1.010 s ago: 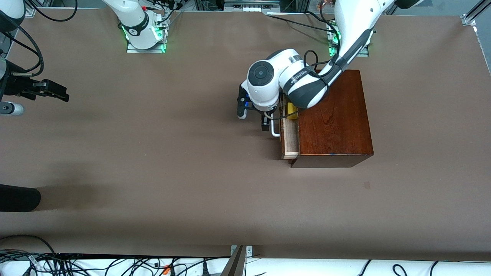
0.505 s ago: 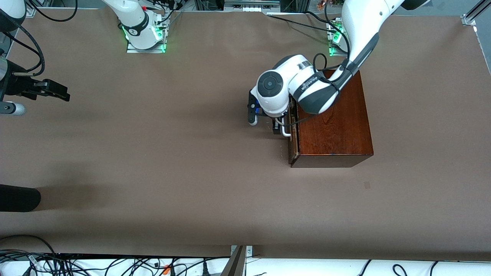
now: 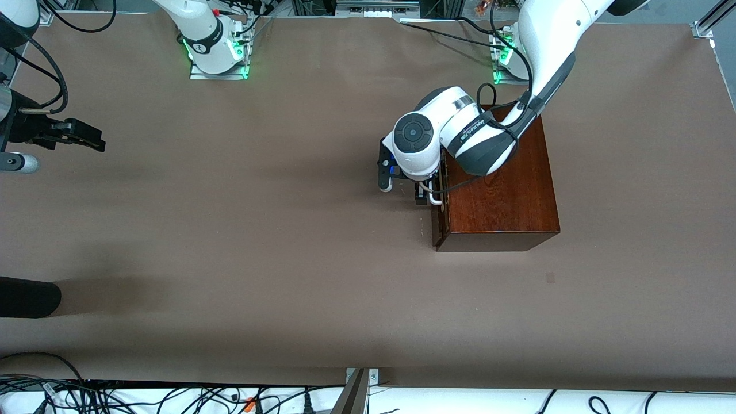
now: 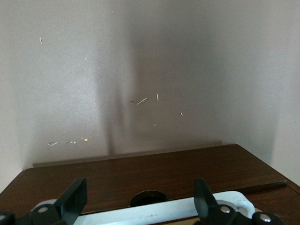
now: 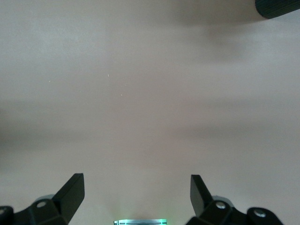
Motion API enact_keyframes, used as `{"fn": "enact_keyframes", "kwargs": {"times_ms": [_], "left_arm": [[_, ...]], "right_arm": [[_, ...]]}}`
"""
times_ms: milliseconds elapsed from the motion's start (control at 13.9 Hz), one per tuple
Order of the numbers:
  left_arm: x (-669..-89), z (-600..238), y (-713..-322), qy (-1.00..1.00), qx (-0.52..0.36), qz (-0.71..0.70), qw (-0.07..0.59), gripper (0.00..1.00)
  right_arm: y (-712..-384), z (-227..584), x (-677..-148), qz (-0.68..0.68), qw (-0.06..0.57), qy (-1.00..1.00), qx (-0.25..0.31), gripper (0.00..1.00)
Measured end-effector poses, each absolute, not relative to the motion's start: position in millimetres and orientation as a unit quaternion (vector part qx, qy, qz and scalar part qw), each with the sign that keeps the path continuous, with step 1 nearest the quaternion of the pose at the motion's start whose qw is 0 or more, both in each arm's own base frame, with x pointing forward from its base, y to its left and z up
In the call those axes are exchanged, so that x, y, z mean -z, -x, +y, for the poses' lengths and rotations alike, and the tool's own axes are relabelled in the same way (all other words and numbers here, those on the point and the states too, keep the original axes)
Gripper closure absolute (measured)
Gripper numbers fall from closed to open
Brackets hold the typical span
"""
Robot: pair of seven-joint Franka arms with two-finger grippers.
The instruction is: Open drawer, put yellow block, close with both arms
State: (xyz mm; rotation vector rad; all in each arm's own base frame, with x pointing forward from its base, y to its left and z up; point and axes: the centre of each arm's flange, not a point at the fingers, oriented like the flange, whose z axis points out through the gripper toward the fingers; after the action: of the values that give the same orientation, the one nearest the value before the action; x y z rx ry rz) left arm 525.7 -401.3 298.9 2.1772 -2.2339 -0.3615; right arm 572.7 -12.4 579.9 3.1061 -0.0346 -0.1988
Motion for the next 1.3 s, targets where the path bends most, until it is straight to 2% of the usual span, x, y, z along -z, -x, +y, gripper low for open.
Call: {"fn": "enact_keyframes", "kwargs": {"times_ms": [361,577,938,1298], "left_arm": [[-370,-408,-543,-0.761,0.061,-0.643,0.065,0.0],[-416,-396,-543,-0.819,0.062,-0.562,0.097,0.0],[-510,-314,-567,-0.904,0.086,-0.415,0.061,0.0],[-577,-187,-600,-0.954,0.026,-0.297,0.011,0.0]], "right_arm": [[-573,-12,-580,-0.011,0.015,-0.998,0.064,0.0],[-573,-12,-580,-0.011,0.015,-0.998,0.064,0.0],[-572,-13,-580,-0.011,0.015,-0.998,0.064,0.0],[-572,-13,-580,-0.012,0.015,-0.998,0.064,0.0]]}}
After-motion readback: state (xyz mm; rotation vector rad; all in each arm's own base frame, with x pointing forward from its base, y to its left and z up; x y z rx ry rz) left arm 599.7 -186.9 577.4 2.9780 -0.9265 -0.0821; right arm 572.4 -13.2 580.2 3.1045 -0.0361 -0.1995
